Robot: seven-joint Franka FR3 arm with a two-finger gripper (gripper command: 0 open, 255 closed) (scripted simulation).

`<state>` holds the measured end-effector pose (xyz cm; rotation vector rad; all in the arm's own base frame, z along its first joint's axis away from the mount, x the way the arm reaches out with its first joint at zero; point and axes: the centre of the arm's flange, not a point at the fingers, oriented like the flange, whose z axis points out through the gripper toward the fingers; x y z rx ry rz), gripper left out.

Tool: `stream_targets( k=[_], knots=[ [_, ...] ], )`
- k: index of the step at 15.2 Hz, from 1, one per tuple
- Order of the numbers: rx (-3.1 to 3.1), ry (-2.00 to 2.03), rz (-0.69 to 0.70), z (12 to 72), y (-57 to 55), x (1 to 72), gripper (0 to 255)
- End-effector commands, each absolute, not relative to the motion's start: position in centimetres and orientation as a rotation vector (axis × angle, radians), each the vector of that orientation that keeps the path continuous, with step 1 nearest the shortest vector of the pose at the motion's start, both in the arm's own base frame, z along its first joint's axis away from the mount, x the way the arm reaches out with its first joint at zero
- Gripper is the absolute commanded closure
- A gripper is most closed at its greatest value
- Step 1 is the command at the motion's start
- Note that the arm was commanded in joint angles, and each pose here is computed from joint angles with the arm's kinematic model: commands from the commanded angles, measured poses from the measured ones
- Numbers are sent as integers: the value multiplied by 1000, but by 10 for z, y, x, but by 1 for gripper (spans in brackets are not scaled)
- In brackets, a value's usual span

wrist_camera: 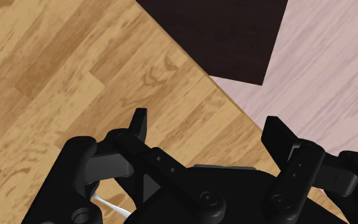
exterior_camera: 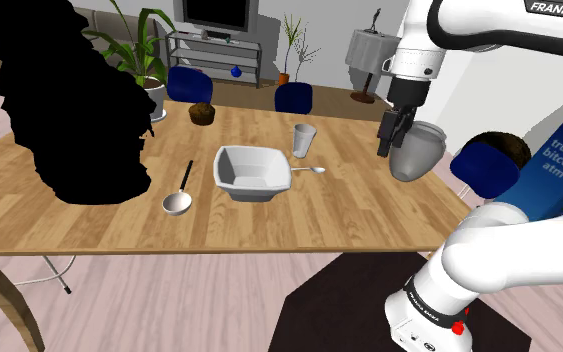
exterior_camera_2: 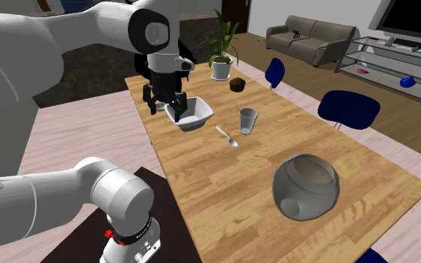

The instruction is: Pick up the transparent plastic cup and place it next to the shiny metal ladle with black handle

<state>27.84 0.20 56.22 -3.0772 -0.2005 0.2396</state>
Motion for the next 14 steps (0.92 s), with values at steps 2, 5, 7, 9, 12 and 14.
stream_targets(
  k=[2,5,7,9,12,14],
  knots=[
    [-3083,-206,237,557,-1,289,0],
    [-3100,-223,228,541,-10,322,0],
    [-3111,-234,222,530,-17,344,0],
    [-3123,-245,216,520,-23,366,0],
    [-3140,-263,207,504,-32,400,0],
    [-3151,-274,201,494,-38,422,0]
  ],
)
